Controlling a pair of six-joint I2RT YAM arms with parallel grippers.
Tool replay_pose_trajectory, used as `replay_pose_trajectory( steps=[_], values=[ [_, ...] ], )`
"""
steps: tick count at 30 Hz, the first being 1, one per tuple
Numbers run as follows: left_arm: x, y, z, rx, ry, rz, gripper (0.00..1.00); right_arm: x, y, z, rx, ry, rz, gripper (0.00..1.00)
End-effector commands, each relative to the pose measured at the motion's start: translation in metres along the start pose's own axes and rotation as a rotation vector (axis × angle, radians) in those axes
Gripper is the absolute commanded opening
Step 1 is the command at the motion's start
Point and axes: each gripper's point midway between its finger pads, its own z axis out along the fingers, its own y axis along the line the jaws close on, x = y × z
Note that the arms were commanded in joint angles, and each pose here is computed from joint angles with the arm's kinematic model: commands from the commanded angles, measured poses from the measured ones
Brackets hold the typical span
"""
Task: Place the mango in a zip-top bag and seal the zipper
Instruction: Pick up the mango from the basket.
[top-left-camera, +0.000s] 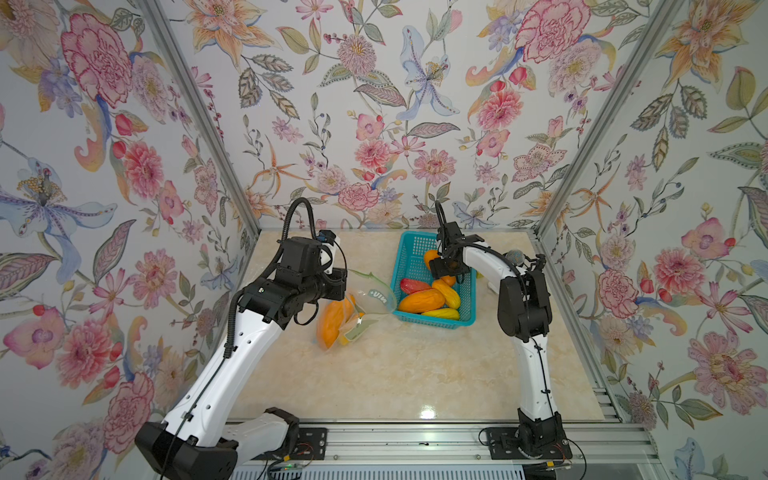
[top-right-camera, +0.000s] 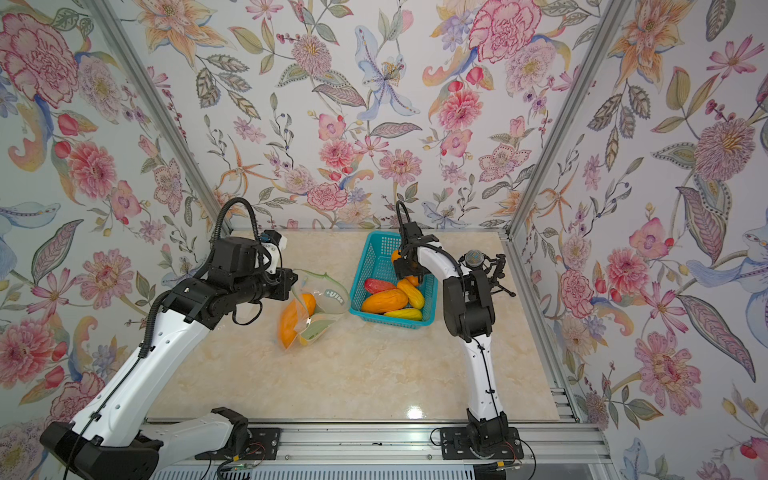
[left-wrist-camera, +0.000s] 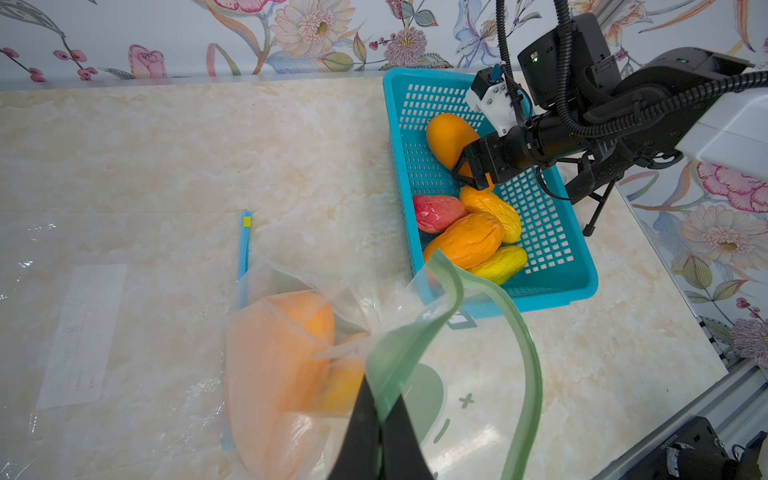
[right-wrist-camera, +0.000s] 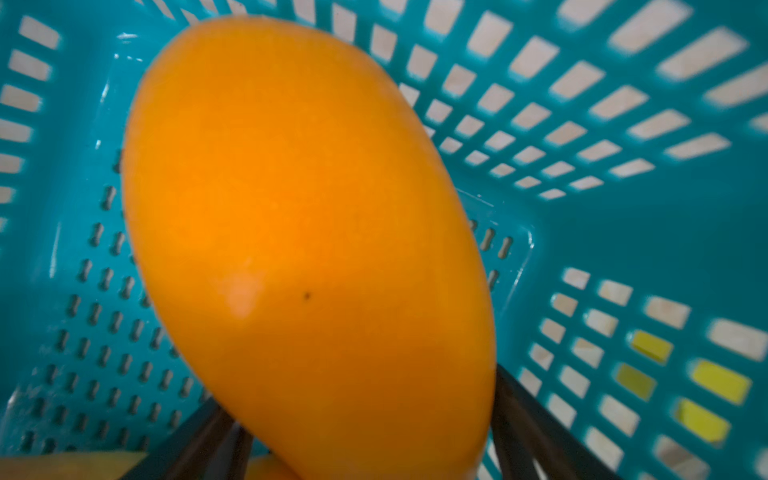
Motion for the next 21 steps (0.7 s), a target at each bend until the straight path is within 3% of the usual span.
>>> replay_pose_trajectory(
  steps=[1, 6, 14, 21],
  values=[
    [-0.001, 0.0, -0.01, -0.015, -0.02, 0.008, 0.0, 0.019, 0.006, 0.018, -0.009, 0.062, -0.003, 0.74],
    [0.002, -0.001, -0.007, -0.008, -0.011, 0.011, 0.0, -0.003, 0.007, -0.012, 0.004, -0.027, -0.017, 0.58],
    [0.011, -0.006, 0.003, 0.031, 0.035, 0.03, 0.0, -0.034, 0.018, -0.109, 0.024, -0.241, -0.097, 0.58],
    [0.016, -0.007, 0.01, 0.046, 0.041, 0.024, 0.0, -0.014, 0.05, -0.192, -0.068, -0.352, -0.144, 0.57]
  ],
)
